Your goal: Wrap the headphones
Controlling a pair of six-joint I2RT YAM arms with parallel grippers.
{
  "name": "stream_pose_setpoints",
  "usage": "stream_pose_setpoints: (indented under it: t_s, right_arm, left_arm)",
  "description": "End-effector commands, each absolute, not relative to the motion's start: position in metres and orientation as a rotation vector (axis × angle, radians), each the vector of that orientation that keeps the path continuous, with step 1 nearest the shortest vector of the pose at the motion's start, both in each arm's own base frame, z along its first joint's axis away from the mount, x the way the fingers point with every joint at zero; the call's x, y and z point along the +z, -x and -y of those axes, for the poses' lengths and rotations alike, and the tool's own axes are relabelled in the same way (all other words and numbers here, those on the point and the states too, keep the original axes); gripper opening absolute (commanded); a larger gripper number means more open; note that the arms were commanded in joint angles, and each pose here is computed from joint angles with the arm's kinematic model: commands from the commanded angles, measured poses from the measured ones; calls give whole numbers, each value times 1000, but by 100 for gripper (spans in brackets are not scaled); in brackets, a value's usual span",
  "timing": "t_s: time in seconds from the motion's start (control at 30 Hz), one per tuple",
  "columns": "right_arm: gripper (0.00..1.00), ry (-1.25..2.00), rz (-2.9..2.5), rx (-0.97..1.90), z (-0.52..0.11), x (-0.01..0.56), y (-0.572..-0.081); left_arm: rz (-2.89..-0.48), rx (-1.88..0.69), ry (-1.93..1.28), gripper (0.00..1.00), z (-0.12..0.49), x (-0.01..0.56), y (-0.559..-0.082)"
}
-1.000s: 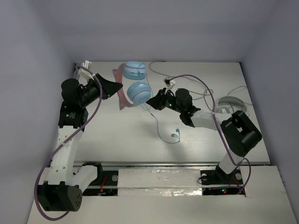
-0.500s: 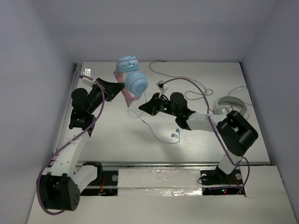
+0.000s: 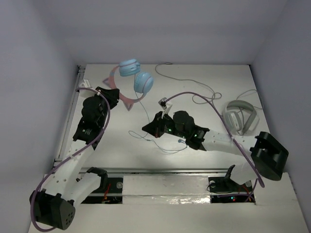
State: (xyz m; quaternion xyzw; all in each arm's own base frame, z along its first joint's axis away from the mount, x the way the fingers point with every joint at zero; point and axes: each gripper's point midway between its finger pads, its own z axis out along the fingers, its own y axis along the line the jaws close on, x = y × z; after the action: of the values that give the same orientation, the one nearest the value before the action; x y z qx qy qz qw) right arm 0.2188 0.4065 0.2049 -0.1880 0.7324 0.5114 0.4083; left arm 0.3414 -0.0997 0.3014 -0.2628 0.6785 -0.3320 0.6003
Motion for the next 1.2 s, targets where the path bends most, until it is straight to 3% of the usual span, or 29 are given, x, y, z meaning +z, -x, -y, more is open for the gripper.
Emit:
stream_pose_setpoints:
  t_s: [0.0, 0.3, 0.53, 0.73, 1.17]
  right_arm:
    - [0, 486, -1904, 1157, -401, 201, -206]
    - [0, 528, -2039, 1018, -388, 197, -166]
    - [0, 662, -2121, 958, -364, 211, -141]
    - [0, 777, -2201, 708, -332, 202, -146]
    - [0, 795, -2242, 270, -299, 200, -182]
  left_arm:
    - [-1481, -546, 645, 0, 70, 320, -336]
    - [-1679, -234, 537, 0, 87, 282, -320]
    - [-1977, -76, 183, 0, 135, 242, -299]
    - [-2145, -21, -129, 0, 153, 210, -285]
    - [-2171, 11, -468, 0, 169, 206, -261]
